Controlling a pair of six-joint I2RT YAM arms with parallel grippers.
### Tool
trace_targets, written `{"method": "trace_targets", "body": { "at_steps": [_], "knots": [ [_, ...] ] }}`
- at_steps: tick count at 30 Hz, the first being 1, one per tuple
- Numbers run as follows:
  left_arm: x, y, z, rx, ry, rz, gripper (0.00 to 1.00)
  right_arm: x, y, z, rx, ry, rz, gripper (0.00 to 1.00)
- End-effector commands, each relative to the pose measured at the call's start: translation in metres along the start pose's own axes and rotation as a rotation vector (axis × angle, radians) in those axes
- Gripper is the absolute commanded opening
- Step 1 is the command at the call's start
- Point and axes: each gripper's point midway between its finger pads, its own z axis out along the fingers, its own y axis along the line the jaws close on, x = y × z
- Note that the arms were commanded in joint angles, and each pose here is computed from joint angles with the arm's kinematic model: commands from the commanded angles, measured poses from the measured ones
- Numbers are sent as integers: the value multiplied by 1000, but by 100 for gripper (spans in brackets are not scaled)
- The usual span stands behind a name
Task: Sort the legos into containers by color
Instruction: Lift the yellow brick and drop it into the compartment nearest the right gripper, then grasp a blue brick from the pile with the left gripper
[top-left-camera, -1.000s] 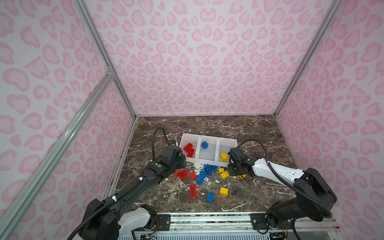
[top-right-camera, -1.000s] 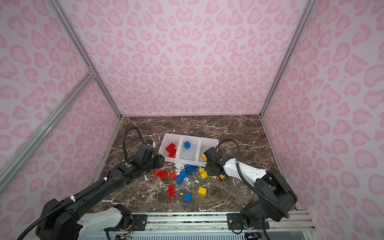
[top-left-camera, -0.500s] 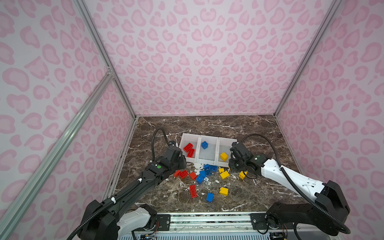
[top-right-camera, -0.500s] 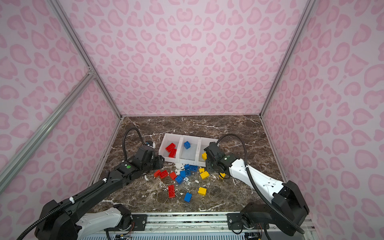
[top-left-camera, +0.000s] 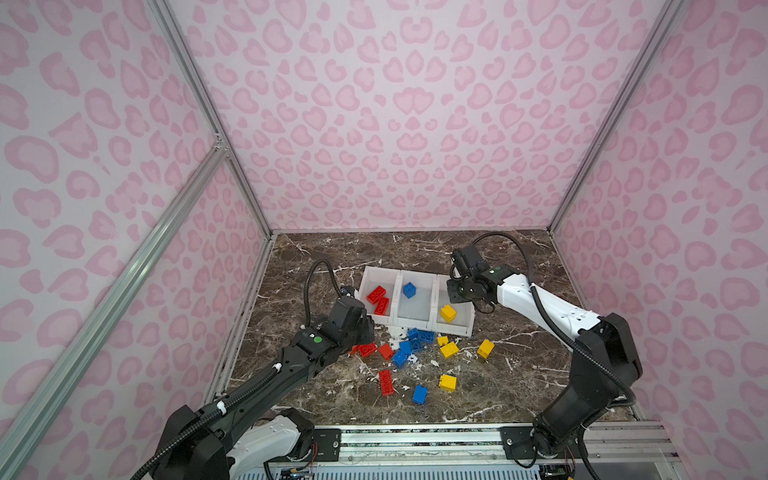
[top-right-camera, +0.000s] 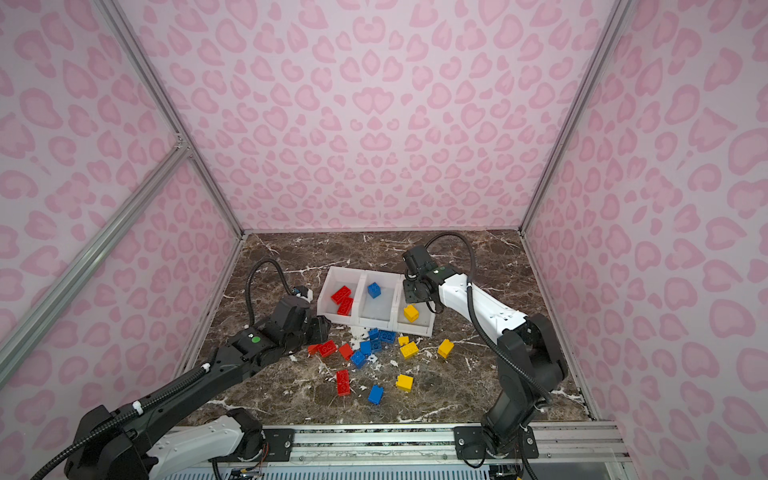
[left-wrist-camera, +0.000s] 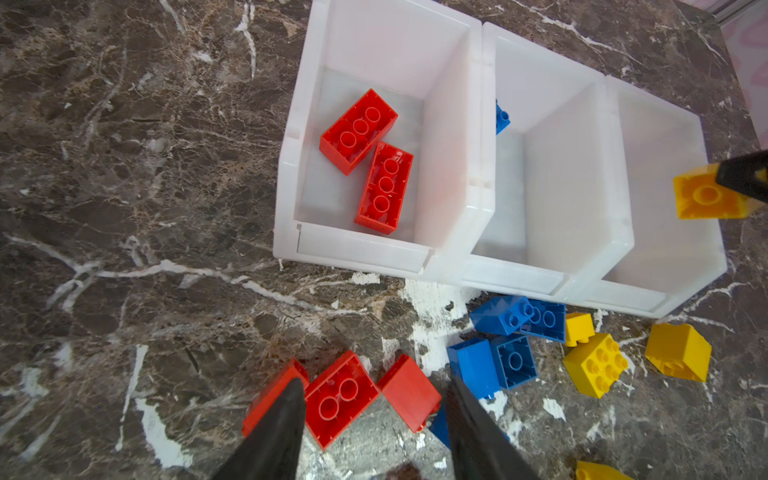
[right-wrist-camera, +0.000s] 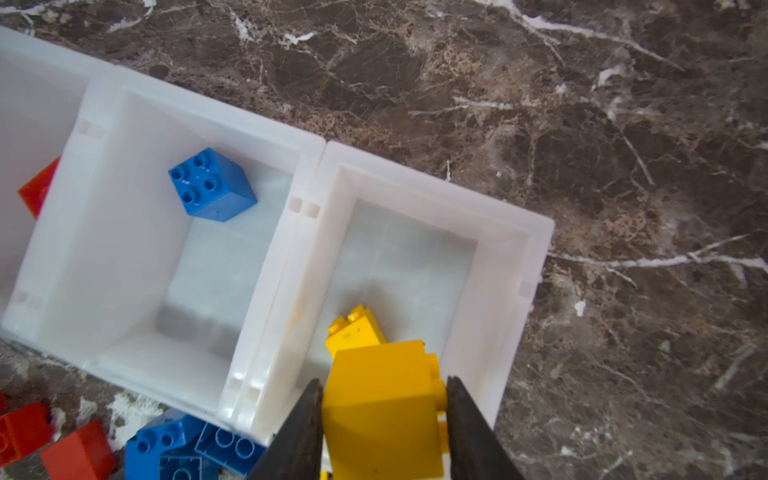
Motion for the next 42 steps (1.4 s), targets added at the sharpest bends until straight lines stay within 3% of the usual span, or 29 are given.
{"method": "trace_targets", "body": {
  "at_steps": [1, 3, 7, 9, 26, 42],
  "knots": [
    [5, 4, -1, -22, 7, -6, 57, 4, -1, 10, 3, 38, -26, 40],
    [7, 3, -2, -20, 8, -7, 57, 3, 0, 12, 0, 36, -22, 43],
    [9, 2, -2, -19, 13, -2, 57, 2, -1, 10, 0, 31, -17, 61],
    [9, 2, -2, -20, 15, 2, 57, 2, -1, 9, 1, 28, -15, 64],
    [19, -13, 3, 37, 46, 53, 58, 14, -3, -10, -19, 7, 16, 65],
    [55, -59, 22, 116, 172, 281, 58, 49, 0, -36, -34, -15, 45, 65]
  ]
}}
